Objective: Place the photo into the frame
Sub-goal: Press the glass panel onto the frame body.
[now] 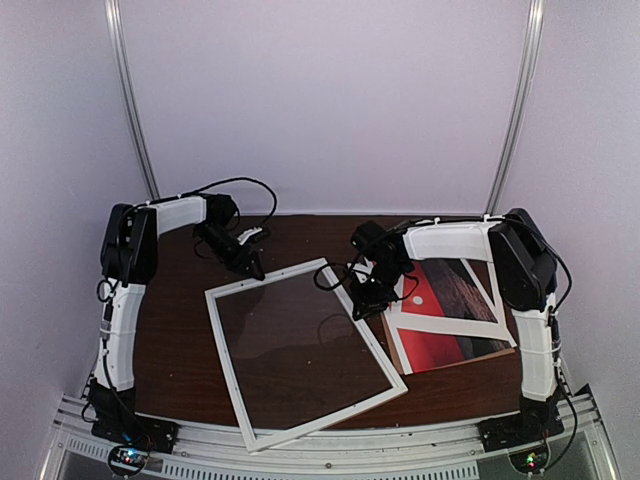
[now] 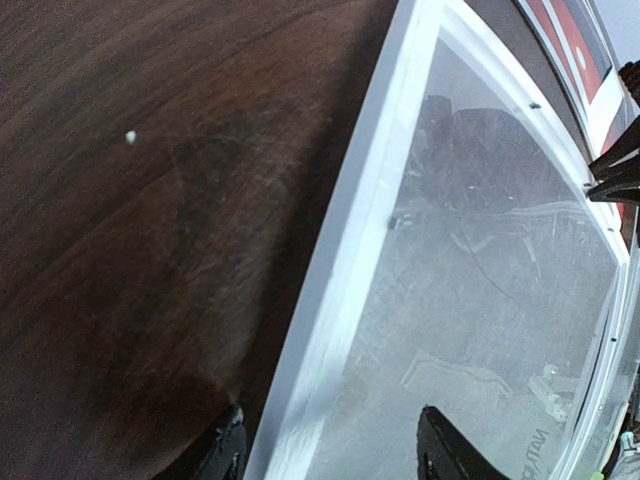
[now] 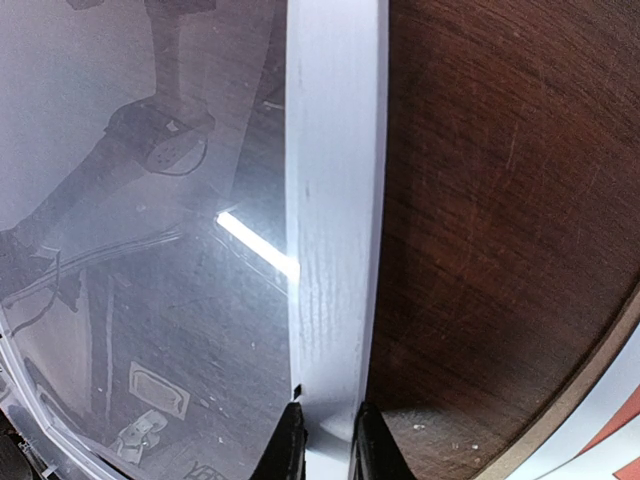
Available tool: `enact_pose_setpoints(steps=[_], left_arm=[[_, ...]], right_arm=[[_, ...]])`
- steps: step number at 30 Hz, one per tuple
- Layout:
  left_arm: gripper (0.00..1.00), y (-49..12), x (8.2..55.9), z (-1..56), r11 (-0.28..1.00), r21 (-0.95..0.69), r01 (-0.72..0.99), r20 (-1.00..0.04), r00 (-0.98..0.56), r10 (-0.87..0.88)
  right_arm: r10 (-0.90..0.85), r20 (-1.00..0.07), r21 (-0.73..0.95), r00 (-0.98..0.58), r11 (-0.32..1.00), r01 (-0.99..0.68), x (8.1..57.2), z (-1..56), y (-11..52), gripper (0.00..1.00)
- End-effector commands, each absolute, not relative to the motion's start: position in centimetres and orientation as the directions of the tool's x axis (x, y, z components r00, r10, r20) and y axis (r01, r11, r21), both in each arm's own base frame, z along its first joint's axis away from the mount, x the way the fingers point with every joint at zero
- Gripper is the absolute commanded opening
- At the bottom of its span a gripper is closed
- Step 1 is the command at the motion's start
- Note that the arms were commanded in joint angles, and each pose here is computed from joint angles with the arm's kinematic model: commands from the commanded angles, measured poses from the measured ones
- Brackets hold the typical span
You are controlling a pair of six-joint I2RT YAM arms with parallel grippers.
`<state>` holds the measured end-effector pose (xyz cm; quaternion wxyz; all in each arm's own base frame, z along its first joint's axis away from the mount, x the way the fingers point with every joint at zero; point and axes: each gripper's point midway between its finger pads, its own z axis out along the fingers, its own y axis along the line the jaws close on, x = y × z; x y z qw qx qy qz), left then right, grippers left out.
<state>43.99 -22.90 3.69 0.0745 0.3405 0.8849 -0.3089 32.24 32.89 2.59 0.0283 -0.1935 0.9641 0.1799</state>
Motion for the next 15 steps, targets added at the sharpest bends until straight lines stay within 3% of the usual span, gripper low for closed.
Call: enact_pose_setpoints(steps=[1, 15], left_arm=[[0.59, -24.1, 43.6, 3.4, 0.529, -0.502, 0.685, -0.367, -0.722, 0.587], [0.59, -24.7, 42.4, 1.0, 0.526, -0.439, 0.728, -0.298, -0.67, 0.68]], right_arm=[[-0.343, -0.08, 0.327, -0.936, 0.878, -0.35, 32.0, -1.5, 32.7, 0.08], [-0.337, -0.075, 0.334, -0.938, 0.878, -0.342, 31.8, -1.8, 32.7, 0.08]])
